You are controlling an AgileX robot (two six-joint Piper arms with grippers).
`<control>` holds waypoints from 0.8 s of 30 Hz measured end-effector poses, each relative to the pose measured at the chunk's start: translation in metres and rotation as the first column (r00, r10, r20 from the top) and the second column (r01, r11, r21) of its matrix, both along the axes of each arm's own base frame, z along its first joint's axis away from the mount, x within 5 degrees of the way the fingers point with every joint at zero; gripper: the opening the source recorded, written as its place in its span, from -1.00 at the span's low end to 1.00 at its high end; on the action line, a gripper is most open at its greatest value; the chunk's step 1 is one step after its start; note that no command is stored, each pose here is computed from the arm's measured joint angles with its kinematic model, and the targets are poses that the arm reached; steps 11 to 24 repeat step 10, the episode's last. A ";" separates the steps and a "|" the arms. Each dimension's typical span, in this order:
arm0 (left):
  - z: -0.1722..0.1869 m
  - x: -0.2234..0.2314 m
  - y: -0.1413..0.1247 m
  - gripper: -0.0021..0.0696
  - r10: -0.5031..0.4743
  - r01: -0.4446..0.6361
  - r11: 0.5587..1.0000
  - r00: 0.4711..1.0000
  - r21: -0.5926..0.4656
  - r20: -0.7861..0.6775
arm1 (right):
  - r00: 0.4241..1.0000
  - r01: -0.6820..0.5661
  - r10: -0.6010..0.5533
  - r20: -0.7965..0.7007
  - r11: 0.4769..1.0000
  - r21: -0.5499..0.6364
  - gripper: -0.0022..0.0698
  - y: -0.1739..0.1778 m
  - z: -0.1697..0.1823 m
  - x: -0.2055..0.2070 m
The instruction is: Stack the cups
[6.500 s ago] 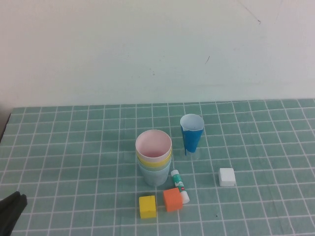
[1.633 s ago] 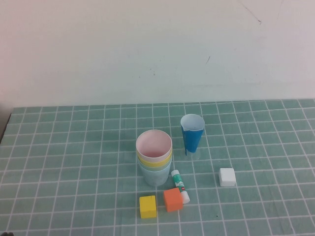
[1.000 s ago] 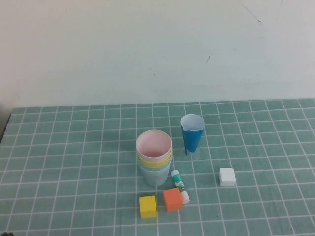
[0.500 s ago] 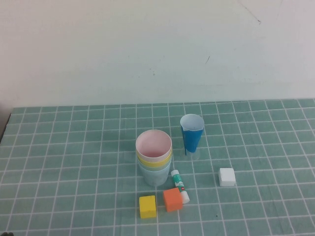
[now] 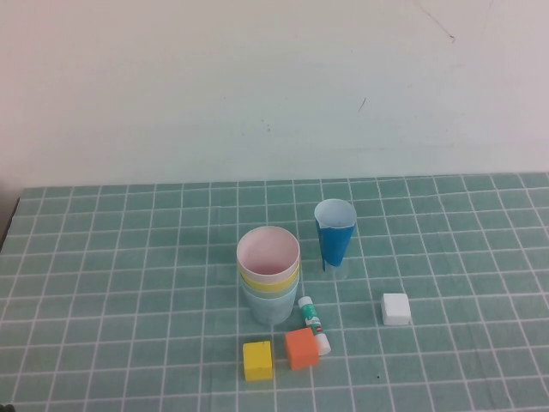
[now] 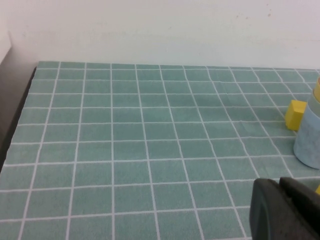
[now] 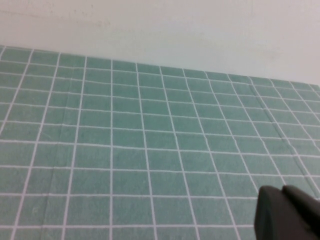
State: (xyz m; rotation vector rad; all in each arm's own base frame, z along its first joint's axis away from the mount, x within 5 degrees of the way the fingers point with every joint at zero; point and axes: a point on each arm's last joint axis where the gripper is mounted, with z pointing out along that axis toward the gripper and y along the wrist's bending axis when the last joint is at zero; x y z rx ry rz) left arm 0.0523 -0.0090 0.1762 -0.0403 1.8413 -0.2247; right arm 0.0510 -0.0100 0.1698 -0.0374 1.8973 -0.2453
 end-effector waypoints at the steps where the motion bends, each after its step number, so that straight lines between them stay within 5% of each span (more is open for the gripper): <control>1: 0.000 0.000 0.000 -0.95 0.004 -0.004 1.000 1.000 0.000 0.000 | 1.000 0.000 0.000 0.000 1.000 0.000 -0.94 0.000 0.000 0.000; 24: 0.000 0.000 0.001 -0.95 0.013 -0.013 1.000 1.000 -0.002 -0.002 | 1.000 0.000 0.000 0.000 1.000 -0.002 -0.94 0.000 0.000 0.000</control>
